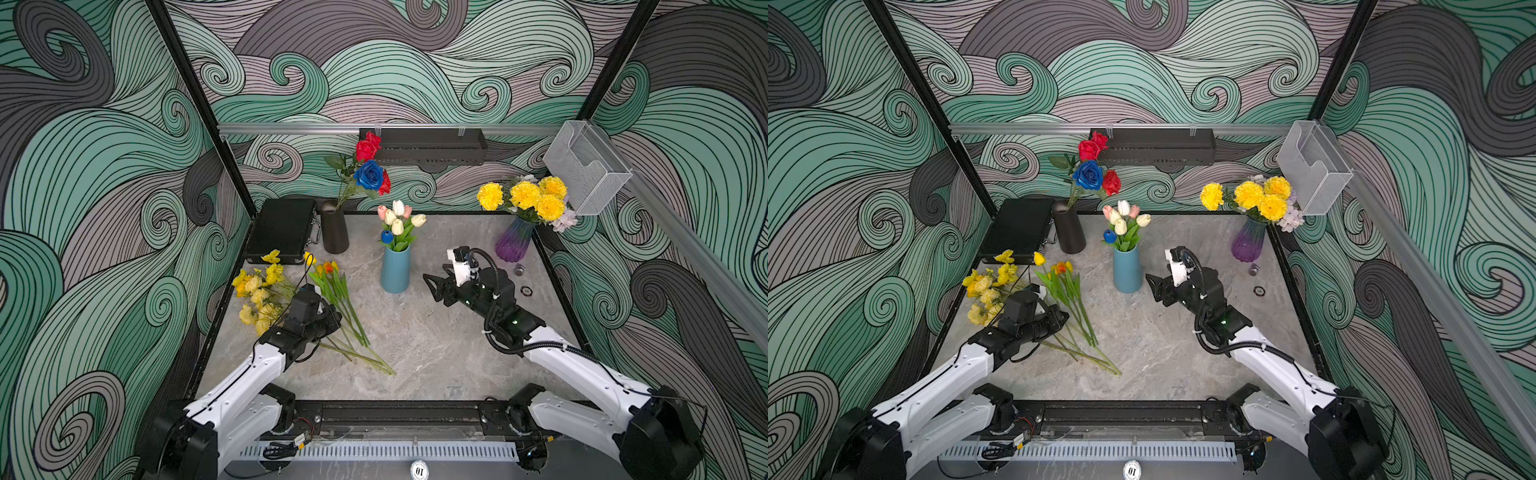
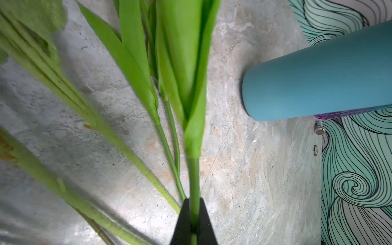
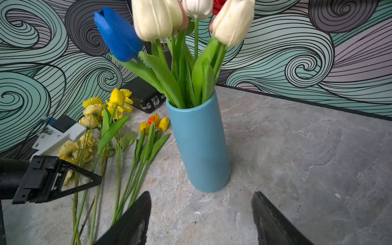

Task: Pick out yellow flowers from the vase
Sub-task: Place the flower at the center of the board.

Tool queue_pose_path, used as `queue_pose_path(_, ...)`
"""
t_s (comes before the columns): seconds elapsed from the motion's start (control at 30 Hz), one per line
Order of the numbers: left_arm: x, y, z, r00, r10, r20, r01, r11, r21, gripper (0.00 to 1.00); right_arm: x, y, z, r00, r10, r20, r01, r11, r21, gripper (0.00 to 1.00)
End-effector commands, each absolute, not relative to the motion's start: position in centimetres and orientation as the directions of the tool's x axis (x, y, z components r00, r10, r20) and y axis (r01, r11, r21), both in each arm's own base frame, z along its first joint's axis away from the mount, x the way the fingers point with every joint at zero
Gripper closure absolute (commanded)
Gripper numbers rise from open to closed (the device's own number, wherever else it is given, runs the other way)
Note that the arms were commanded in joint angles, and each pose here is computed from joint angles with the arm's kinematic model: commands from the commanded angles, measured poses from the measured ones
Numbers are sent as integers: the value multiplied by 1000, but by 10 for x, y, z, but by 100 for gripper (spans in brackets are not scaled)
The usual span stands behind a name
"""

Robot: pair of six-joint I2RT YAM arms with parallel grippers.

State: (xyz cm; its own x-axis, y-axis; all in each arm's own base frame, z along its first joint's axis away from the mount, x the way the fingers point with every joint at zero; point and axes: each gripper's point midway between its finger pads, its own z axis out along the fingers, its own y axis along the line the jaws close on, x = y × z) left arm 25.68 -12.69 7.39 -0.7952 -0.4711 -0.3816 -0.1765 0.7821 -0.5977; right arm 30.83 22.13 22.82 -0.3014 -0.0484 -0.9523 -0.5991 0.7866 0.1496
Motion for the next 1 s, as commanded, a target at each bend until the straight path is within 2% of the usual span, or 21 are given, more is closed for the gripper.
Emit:
queue_pose_path(0.0,274,-139,84,-804,-475,-357,-149,743,-652,100,308,232,242,-218,-59,-974,-649,754,99,25)
queue_pose_path(0.2,279,-144,58,-844,-470,-260,-204,729,-654,95,309,240,230,-214,-104,-971,-675,735,70,23)
queue_pose_path(0.47,278,-135,59,-835,-467,-290,-206,755,-622,67,313,249,218,-203,-124,-971,-697,715,54,19)
queue_pose_path(0.7,276,-110,87,-783,-461,-417,-179,810,-559,49,320,257,212,-188,-131,-973,-709,703,43,9)
queue_pose_path(0.77,274,-98,101,-755,-451,-477,-174,838,-517,42,324,259,209,-188,-136,-973,-710,703,39,1)
queue_pose_path(0.9,274,-80,133,-662,-434,-611,-131,870,-476,28,333,265,204,-173,-144,-974,-712,701,23,1)
queue_pose_path(0.97,274,-76,142,-620,-431,-655,-109,875,-472,25,338,269,203,-162,-146,-976,-712,702,13,1)
